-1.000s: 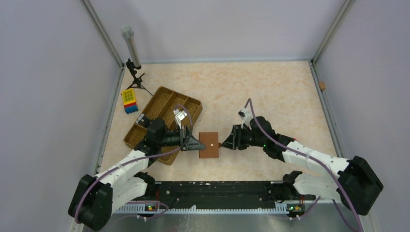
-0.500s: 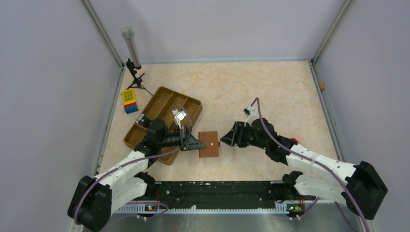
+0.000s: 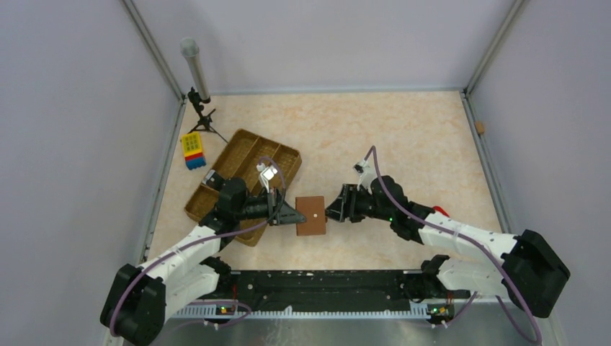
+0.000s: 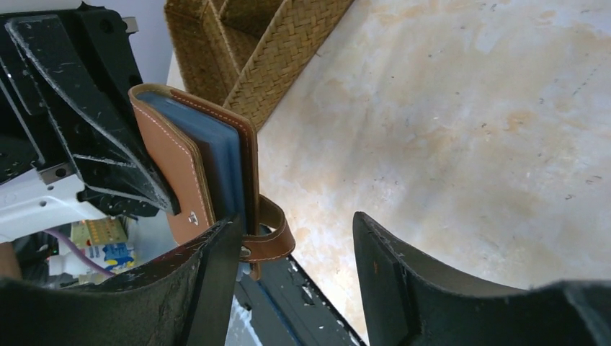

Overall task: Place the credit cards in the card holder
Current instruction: Close the card holder at the center of the board.

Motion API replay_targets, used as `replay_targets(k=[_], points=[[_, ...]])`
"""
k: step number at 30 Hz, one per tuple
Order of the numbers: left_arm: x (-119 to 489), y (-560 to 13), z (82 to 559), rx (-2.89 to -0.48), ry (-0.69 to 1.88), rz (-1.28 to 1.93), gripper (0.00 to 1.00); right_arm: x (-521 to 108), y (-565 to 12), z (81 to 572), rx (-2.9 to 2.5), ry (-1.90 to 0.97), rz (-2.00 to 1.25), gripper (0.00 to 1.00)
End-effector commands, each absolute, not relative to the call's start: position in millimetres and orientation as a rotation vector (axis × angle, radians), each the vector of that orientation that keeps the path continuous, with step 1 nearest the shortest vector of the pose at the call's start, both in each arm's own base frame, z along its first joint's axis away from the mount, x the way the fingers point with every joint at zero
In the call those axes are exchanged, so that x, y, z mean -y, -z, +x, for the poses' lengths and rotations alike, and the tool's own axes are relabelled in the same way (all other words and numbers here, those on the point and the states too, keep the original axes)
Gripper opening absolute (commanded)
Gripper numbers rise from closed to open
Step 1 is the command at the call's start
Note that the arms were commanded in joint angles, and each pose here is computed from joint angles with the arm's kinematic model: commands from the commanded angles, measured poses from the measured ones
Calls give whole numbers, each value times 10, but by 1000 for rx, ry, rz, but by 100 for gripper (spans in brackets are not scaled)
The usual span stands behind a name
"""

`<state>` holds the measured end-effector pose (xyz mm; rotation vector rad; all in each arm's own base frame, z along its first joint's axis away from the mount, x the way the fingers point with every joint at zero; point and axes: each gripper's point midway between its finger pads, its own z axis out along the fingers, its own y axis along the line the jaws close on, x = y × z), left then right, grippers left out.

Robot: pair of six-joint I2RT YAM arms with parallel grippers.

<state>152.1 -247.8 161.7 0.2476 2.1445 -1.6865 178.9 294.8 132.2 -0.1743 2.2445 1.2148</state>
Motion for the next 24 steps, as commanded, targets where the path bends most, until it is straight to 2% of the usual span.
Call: replay_targets(k=[1, 14, 20, 24], points=[[2496, -1770, 1541, -2068, 1680, 310, 0, -3078, -1530, 1729, -2153, -1336, -231, 58], [2498, -1700, 1566, -2091, 1665, 306, 0, -3192, -1482, 1607, -2169, -1442, -296, 63], [2491, -1708, 1597, -2088, 1646, 294, 0, -2951, -1085, 1621, -2333, -1211, -273, 54], [2497, -1671, 1592, -2106, 1651, 294, 0, -2882, -1019, 1617, -2356, -1163, -264, 52]])
